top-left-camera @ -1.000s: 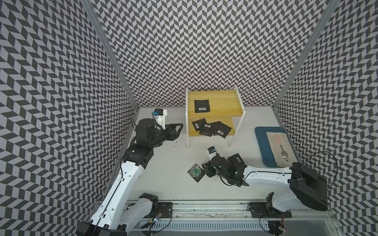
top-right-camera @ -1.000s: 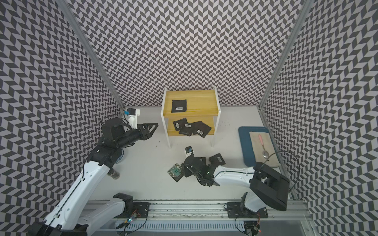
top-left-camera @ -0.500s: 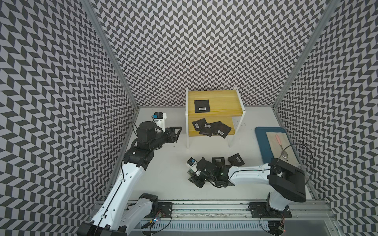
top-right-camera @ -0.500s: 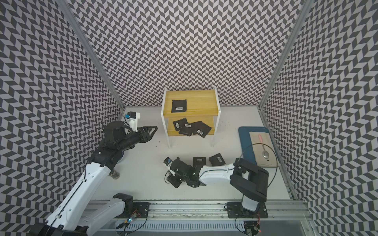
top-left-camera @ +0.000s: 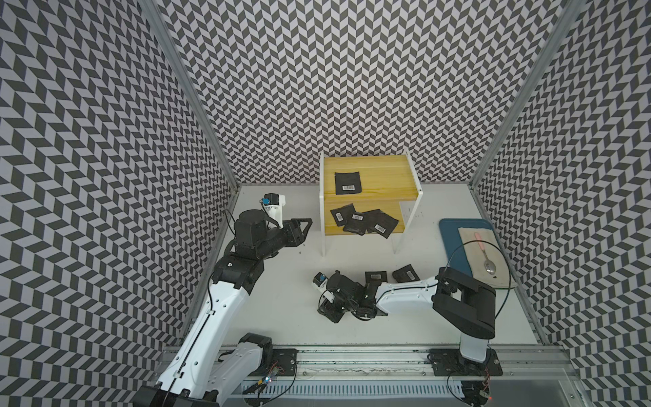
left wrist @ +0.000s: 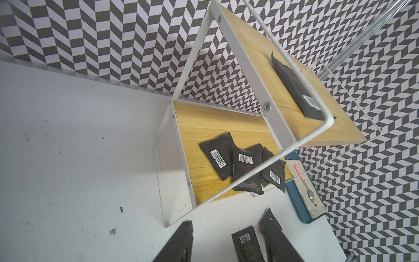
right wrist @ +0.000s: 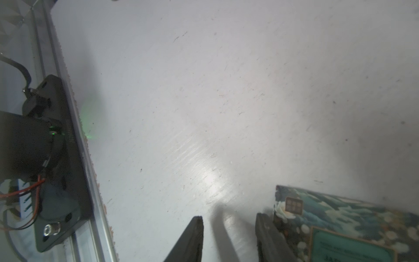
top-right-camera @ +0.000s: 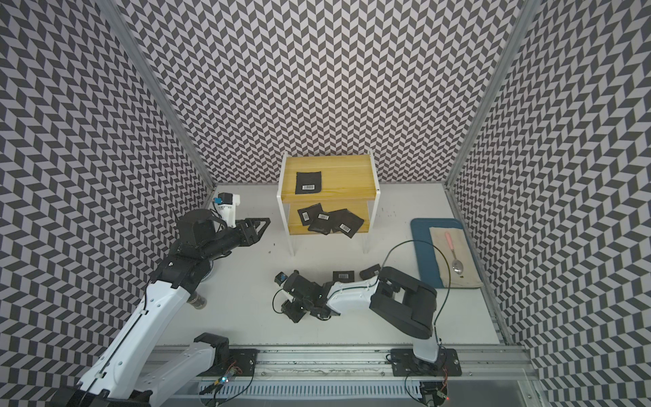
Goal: Remove the tea bags from the shelf
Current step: Adjust the tea bag at the center of the board.
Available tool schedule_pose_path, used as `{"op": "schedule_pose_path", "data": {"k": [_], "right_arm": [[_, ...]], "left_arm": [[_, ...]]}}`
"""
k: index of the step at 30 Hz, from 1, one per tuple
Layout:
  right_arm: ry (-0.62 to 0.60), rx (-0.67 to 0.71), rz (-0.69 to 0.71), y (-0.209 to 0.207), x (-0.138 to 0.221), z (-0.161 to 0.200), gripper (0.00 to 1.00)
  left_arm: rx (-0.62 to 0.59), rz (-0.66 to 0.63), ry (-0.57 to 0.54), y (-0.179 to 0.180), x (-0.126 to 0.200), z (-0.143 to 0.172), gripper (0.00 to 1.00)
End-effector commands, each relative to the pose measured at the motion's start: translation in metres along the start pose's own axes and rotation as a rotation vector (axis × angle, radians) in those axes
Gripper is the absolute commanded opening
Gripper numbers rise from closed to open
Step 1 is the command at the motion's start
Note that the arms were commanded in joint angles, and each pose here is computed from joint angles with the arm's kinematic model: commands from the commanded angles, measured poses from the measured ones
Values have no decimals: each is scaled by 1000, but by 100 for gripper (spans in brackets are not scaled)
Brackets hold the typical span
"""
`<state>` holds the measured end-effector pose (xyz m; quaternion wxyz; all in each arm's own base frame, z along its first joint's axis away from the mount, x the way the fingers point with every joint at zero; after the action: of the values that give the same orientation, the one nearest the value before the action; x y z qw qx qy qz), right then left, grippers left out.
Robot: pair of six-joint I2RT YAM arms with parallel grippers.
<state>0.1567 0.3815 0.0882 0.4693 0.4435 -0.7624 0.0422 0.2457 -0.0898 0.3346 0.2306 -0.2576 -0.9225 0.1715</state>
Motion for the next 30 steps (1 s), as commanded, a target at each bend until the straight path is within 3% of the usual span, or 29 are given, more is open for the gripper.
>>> {"op": "schedule_pose_path", "data": {"k": [1,11,19,30], "right_arm": [[-16,-77,87,-24,-2,-1,42],[-82,-109,202,-63,14,-3,41],[-105,13,153,-24,39,-13,43],[27,32,56,-10,46,34,43]], "left_arm": [[-19,6,-16,-4,7,-4,53],[-12,14,-11,-3,5,-3,53],[-14,10,-7,-2,4,-2,53],[-4,24,-4,-2,1,-3,53]]}}
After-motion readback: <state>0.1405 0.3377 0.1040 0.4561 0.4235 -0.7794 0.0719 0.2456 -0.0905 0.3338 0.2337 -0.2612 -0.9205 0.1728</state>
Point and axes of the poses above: each gripper's point midway between its finger pads, its own x axis back along the fingers, its own y axis along the line the jaws close on, z = x × y, the point moved 8 cm from there along x, back along the fingers, and after that the axes turned 6 degrees about -x, right-handed, at the moved point
